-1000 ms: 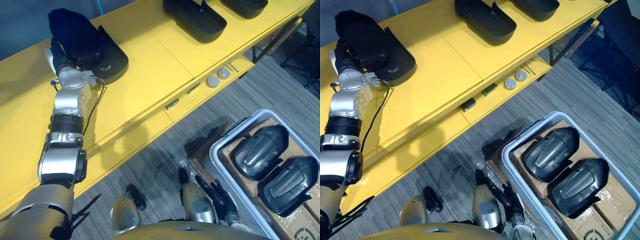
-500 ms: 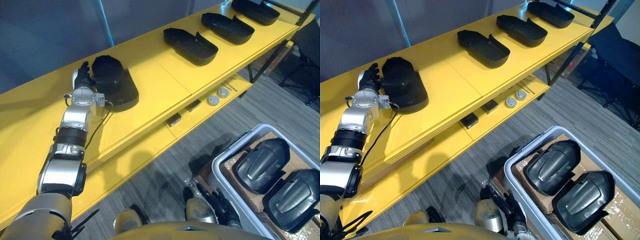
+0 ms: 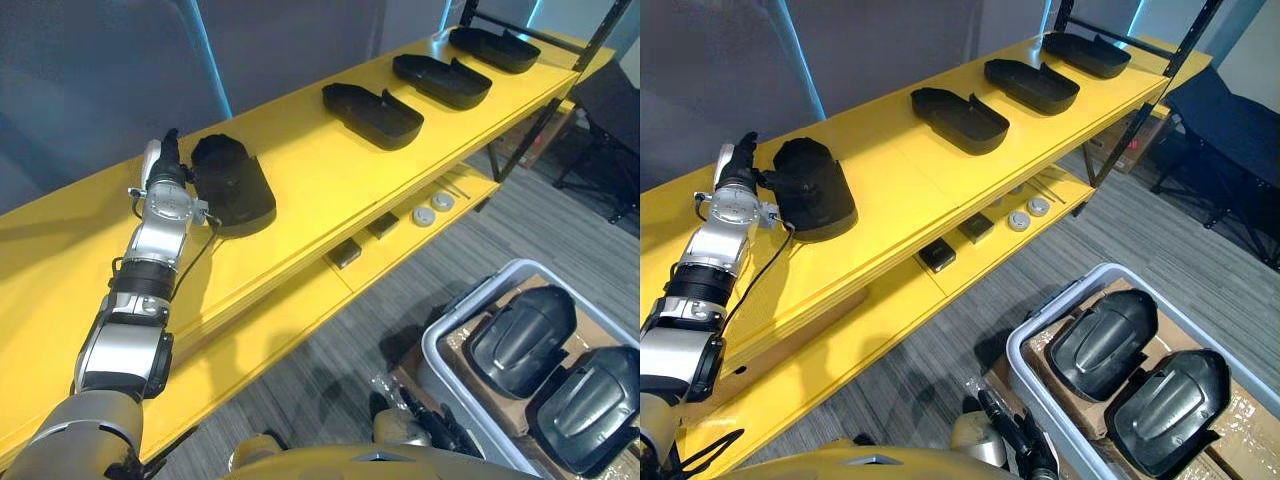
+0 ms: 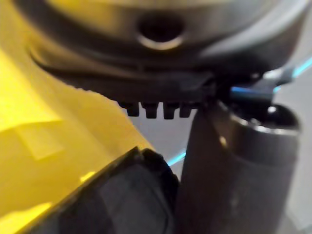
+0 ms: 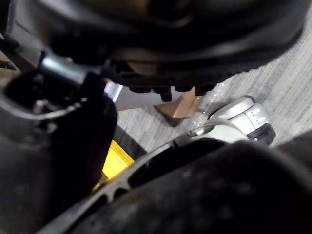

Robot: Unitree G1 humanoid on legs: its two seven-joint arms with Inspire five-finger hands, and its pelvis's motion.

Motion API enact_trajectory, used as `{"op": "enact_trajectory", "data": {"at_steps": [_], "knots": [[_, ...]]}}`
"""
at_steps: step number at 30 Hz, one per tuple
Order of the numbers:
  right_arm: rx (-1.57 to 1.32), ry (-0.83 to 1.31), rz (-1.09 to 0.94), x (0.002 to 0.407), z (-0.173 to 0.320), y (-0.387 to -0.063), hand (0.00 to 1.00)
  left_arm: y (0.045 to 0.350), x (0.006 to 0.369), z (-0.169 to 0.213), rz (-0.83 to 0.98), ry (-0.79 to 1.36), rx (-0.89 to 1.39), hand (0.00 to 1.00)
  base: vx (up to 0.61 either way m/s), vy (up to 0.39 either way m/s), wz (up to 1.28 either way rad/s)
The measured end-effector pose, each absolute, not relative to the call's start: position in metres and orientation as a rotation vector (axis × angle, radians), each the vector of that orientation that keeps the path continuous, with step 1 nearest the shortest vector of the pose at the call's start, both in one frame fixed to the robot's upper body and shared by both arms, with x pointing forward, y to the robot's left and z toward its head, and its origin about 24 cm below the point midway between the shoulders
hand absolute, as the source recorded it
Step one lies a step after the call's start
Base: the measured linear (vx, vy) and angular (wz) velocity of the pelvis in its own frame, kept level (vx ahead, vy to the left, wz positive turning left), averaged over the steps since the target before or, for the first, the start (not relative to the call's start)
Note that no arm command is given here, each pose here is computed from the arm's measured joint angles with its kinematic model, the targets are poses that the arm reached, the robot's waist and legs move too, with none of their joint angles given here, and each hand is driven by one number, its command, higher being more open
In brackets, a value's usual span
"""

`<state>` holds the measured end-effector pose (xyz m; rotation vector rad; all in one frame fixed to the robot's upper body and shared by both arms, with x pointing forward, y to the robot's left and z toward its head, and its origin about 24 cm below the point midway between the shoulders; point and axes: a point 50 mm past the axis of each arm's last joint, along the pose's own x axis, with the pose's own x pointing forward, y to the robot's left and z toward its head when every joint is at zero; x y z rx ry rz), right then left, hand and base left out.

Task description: Walk over and take three plastic housings, then place them on the shelf

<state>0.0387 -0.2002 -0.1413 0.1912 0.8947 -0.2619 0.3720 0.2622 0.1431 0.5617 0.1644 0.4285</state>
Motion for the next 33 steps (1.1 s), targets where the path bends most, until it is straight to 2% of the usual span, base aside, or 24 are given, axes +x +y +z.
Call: {"op": "enact_trajectory", "data": {"at_steps": [4,8,13,16,20,21,26,33], "knots": [[0.182,0.865,-0.280,0.038,-0.140,-0.200,1.00,0.263,0.371,0.147,0.510,0.119,0.575,1.00,0.00,0.000,0.00],[0.175,0.814,-0.299,0.043,-0.135,-0.200,1.00,0.264,0.368,0.170,0.591,-0.019,0.580,1.00,0.00,0.000,0.00],[0.197,0.611,-0.240,0.079,-0.109,-0.189,1.00,0.250,0.355,0.216,0.609,-0.334,0.500,1.00,0.01,0.020,0.08],[0.211,0.448,-0.210,0.106,-0.087,-0.184,1.00,0.240,0.341,0.222,0.559,-0.463,0.413,1.00,0.03,0.006,0.12],[0.230,0.204,-0.224,0.144,-0.049,-0.183,1.00,0.231,0.310,0.217,0.472,-0.587,0.230,1.00,0.02,-0.010,0.19],[0.244,0.120,-0.237,0.154,-0.034,-0.184,1.00,0.229,0.293,0.208,0.461,-0.614,0.121,1.00,-0.01,-0.016,0.24],[0.250,-0.103,-0.302,0.174,0.010,-0.186,1.00,0.233,0.240,0.167,0.477,-0.586,-0.023,1.00,-0.03,-0.032,0.30],[0.229,-0.456,-0.315,0.189,0.081,-0.196,1.00,0.257,0.171,0.125,0.708,-0.522,-0.064,1.00,0.00,-0.041,0.23]]}}
